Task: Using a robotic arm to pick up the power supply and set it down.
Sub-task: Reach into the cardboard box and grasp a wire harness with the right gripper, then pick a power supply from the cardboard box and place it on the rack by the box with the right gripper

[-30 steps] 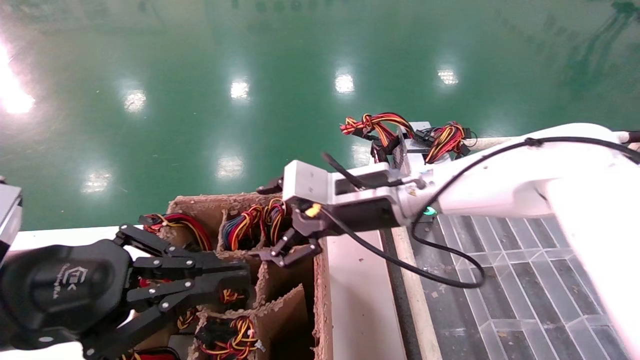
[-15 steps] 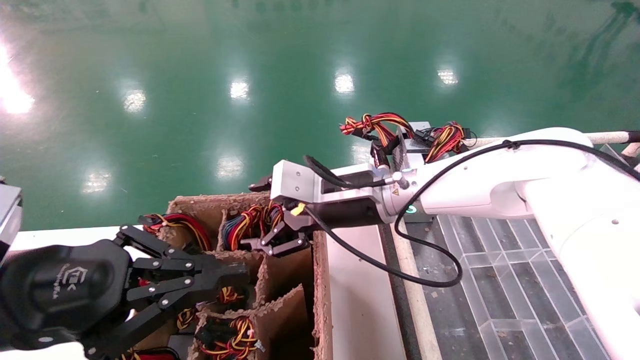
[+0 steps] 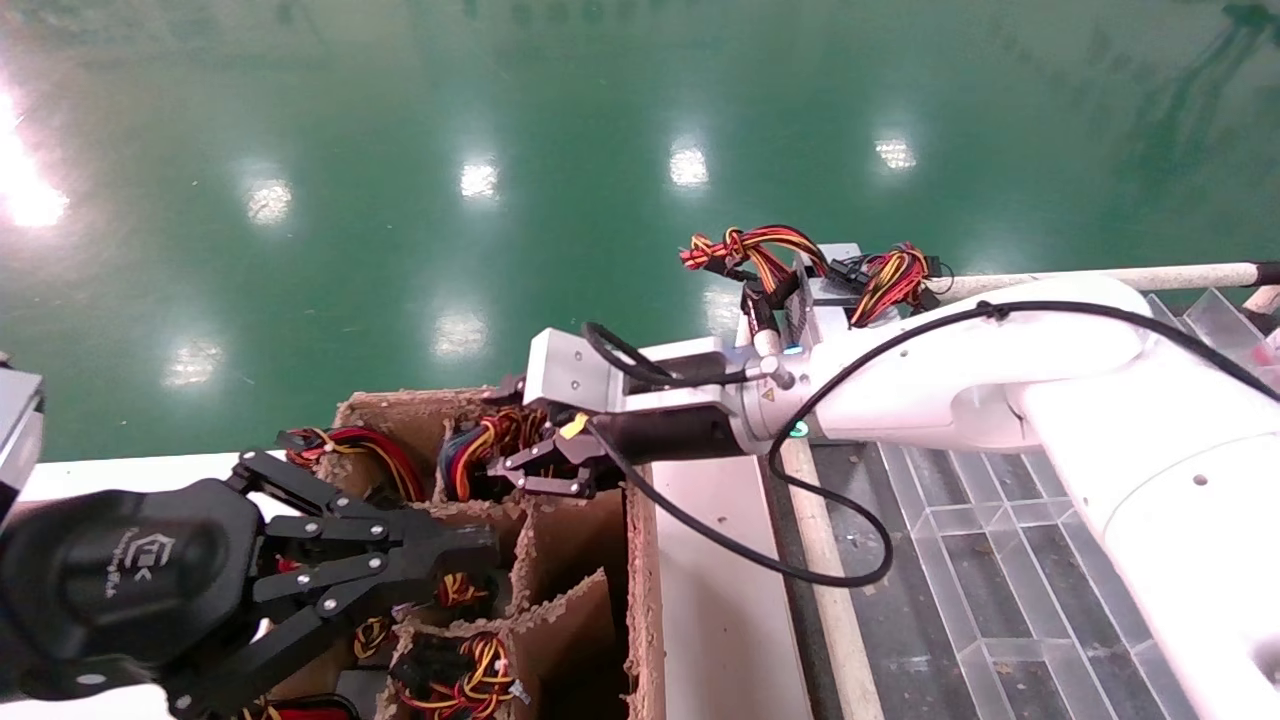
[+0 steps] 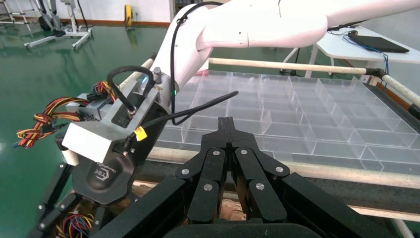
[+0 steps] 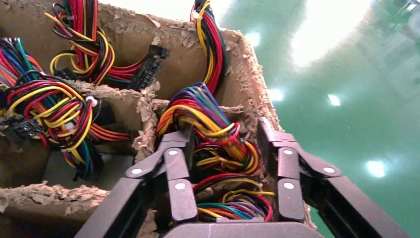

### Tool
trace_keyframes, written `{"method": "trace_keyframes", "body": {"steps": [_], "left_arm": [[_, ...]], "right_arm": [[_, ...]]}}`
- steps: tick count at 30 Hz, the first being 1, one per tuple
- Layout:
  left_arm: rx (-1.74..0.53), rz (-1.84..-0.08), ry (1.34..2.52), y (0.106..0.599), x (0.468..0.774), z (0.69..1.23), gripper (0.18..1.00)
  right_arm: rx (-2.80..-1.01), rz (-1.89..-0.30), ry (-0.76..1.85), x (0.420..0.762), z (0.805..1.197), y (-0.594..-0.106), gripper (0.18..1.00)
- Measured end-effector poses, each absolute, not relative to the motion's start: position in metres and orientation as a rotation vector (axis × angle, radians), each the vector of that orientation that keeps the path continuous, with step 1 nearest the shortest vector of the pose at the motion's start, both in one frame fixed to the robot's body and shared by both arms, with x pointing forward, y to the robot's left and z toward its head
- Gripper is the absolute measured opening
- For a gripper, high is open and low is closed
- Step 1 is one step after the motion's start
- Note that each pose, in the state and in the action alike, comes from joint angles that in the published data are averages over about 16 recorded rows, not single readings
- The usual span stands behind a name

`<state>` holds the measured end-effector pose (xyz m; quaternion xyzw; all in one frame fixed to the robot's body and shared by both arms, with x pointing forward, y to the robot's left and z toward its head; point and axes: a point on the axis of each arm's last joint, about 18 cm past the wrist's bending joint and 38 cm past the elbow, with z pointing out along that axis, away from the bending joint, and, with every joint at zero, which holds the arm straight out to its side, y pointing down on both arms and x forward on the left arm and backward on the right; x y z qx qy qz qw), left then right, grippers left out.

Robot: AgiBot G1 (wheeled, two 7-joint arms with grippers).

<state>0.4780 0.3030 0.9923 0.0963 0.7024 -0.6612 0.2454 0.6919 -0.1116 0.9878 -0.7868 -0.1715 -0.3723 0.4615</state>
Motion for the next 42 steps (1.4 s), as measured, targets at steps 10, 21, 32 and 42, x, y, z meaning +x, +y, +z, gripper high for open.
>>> {"method": "trace_keyframes", "body": {"steps": [10,21,32,42], "left_arm": [[0.263,-1.804,1.917,0.303,0.478,0.992,0.192],[0.263,-1.804,1.917,0.303,0.478,0.992,0.192],[0.263,-1.804,1.917,0.303,0.478,0.992,0.192],[0.263,-1.804,1.917,0.303,0.478,0.992,0.192]], "right_arm": [[-1.923,-0.886,-0.398,0.690,0.986,-0.110,0.400],[-1.824,-0.809,-0.281,0.689,0.991,-0.115,0.259],[-1.630,-0.706,-0.206,0.677,1.020,-0.122,0.234],[-1.419,-0.660,-0.251,0.652,1.075,-0.137,0.232]]}}
